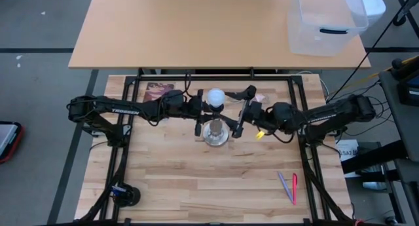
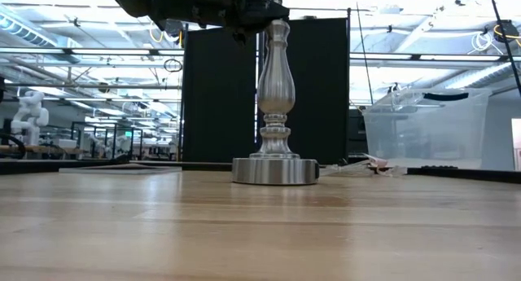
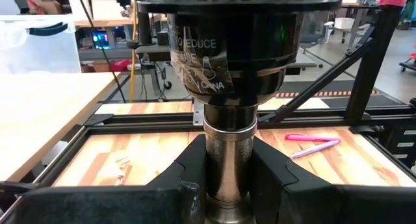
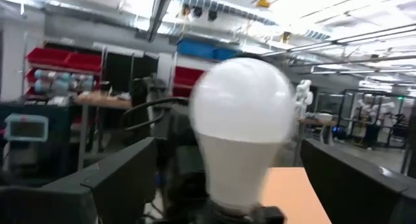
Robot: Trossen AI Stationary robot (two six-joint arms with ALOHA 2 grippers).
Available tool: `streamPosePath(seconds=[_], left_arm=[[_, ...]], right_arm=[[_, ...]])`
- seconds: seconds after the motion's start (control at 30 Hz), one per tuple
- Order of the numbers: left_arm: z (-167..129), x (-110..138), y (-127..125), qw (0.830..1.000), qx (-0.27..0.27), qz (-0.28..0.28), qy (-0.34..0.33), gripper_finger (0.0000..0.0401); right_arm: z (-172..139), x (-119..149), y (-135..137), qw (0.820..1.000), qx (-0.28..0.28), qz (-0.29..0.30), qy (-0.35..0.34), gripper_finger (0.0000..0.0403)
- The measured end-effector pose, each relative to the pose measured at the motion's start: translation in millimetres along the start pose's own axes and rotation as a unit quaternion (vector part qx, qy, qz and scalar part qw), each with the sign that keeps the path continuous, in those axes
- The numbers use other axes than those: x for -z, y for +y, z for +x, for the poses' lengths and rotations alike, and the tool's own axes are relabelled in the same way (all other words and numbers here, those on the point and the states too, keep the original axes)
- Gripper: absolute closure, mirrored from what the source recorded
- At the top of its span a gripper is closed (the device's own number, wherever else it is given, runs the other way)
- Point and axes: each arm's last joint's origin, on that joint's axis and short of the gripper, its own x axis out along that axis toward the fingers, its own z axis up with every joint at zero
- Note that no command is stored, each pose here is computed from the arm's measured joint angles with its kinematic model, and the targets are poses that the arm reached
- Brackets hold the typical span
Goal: Screw lightbulb
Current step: Remove the lightbulb from the lamp
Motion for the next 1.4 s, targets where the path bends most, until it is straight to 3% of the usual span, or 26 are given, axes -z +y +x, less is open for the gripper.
streamPosePath(seconds=[0.13, 0.4, 0.77, 0.9, 1.1, 1.4], left_arm=[[-0.2, 0.7, 0.0, 1.0, -0.001, 0.004, 0.003, 0.0329], [-0.1, 0.3, 0.1, 1.0, -0.002, 0.005, 0.002, 0.0329], [0.0, 0.2, 0.2, 1.0, -0.003, 0.006, 0.002, 0.0329], [0.0, 0.2, 0.2, 1.0, -0.003, 0.007, 0.002, 0.0329], [0.0, 0.2, 0.2, 1.0, -0.003, 0.006, 0.002, 0.0329], [0.0, -0.1, -0.6, 1.0, 0.01, 0.011, 0.0, 0.0329]], right_arm=[[14.9, -5.2, 10.9, 1.0, -0.002, -0.015, 0.02, 0.003], [45.9, -4.7, 21.9, 0.995, 0.066, -0.054, 0.06, 0.003], [48.5, -16.6, 31.0, 0.988, 0.124, -0.071, 0.063, 0.0032], [46.8, -18.1, 33.2, 0.987, 0.127, -0.075, 0.064, 0.0063], [46.1, -18.5, 33.9, 0.987, 0.127, -0.073, 0.065, 0.0146], [41.3, -21.9, 37.9, 0.987, 0.108, -0.088, 0.077, 0.0147]])
